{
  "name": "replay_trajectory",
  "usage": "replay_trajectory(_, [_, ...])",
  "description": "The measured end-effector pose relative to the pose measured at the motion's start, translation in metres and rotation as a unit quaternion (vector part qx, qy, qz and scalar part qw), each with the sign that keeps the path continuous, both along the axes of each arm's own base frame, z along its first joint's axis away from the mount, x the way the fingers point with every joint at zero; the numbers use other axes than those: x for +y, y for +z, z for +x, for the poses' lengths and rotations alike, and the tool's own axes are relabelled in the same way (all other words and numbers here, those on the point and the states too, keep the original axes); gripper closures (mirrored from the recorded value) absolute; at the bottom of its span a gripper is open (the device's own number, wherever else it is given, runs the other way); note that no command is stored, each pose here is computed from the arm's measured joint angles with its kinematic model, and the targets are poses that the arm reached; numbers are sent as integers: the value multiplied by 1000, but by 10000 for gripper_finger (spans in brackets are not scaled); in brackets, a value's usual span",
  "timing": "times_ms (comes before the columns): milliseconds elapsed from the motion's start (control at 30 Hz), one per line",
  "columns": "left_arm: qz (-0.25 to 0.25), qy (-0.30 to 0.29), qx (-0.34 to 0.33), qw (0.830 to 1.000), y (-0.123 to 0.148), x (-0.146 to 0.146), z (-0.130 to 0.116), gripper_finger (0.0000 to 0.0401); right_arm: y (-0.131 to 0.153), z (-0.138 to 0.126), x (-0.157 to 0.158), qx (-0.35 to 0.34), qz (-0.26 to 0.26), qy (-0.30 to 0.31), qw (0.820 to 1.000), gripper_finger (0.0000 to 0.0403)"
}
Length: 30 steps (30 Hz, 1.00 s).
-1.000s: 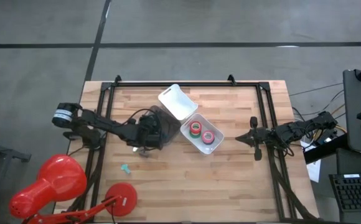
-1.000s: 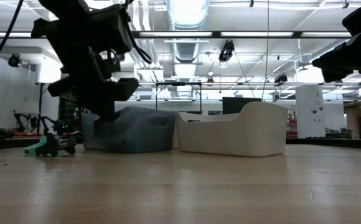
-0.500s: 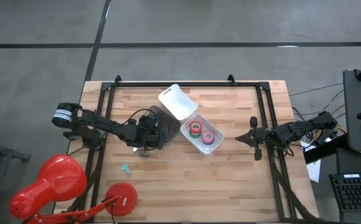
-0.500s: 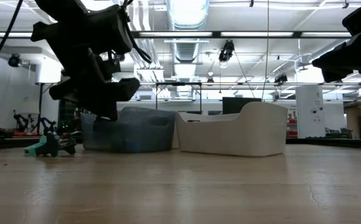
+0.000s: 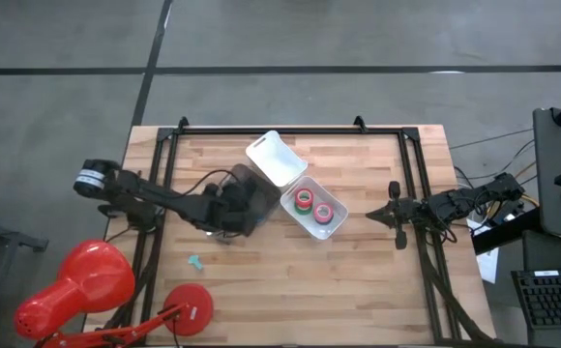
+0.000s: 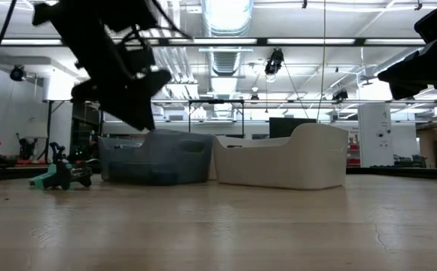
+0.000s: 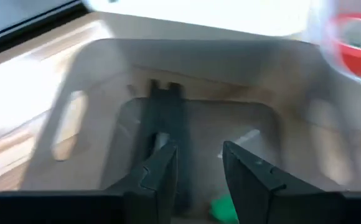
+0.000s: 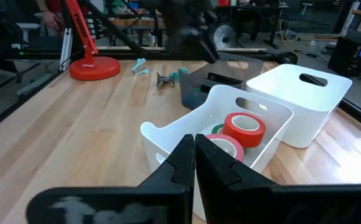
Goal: Pick and place Stapler, Stapler remover, tape
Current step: Put the black staple remover into the top white bin
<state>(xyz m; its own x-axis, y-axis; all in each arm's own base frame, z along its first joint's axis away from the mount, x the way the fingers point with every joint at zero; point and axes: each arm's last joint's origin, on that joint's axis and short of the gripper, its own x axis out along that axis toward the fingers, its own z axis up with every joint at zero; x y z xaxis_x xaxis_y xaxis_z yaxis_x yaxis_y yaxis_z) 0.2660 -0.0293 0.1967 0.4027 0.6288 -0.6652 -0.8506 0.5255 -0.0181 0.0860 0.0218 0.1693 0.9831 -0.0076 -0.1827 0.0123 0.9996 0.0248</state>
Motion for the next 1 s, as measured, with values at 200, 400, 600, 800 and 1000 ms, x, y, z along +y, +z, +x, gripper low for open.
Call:
replay_trajectory(200, [-31, -150, 17, 988, 21, -34, -9, 270, 0, 0, 0, 0, 0, 0, 1000, 394])
replay_trajectory(400, [-96, -296, 64, 948, 18, -63, -25, 274, 0, 0, 0, 0, 0, 0, 1000, 394])
replay_trajectory(600, [-105, -351, 124, 922, 1, -75, -38, 275, 0, 0, 0, 0, 0, 0, 1000, 394])
replay_trajectory(800, [-100, -351, 164, 917, -13, -74, -49, 283, 0, 0, 0, 0, 0, 0, 1000, 394])
replay_trajectory(1000, [-73, -385, 207, 897, -23, -70, -56, 294, 0, 0, 0, 0, 0, 0, 1000, 394])
